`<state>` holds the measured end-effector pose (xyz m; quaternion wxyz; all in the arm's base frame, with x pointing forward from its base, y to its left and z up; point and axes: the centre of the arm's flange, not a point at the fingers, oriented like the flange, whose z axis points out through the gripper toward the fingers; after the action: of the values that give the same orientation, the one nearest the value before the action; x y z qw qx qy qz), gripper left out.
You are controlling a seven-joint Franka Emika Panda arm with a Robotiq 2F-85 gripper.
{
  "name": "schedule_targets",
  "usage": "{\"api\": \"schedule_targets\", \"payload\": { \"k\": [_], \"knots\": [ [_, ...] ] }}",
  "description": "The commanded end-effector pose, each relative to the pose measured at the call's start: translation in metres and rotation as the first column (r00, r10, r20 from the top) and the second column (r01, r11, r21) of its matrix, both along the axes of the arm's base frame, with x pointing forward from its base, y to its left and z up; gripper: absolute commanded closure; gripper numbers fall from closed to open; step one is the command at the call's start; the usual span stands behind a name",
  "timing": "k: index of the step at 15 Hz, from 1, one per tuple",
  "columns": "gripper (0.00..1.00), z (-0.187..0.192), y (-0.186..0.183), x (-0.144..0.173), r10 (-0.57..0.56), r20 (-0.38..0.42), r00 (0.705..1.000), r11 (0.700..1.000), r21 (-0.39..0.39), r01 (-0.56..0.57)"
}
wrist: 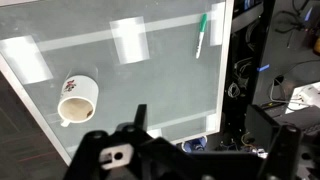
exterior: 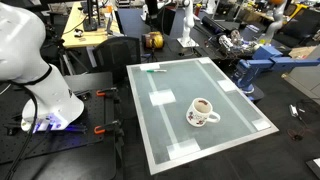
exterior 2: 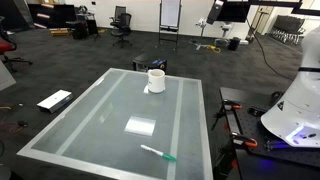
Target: Slid the white mug to the left side of the table
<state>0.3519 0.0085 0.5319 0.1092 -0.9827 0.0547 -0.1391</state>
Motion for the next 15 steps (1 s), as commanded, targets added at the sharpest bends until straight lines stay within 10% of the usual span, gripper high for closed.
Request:
{"api": "schedule_targets", "payload": {
  "k": [1, 15],
  "knots": [
    [0.00, 0.000, 0.000, 0.000, 0.000, 0.000, 1.000, 1.000, 0.000, 0.000],
    [0.00, 0.001, 0.000, 0.033, -0.088, 0.094, 0.992, 0.991, -0.096, 0.097]
  ]
}}
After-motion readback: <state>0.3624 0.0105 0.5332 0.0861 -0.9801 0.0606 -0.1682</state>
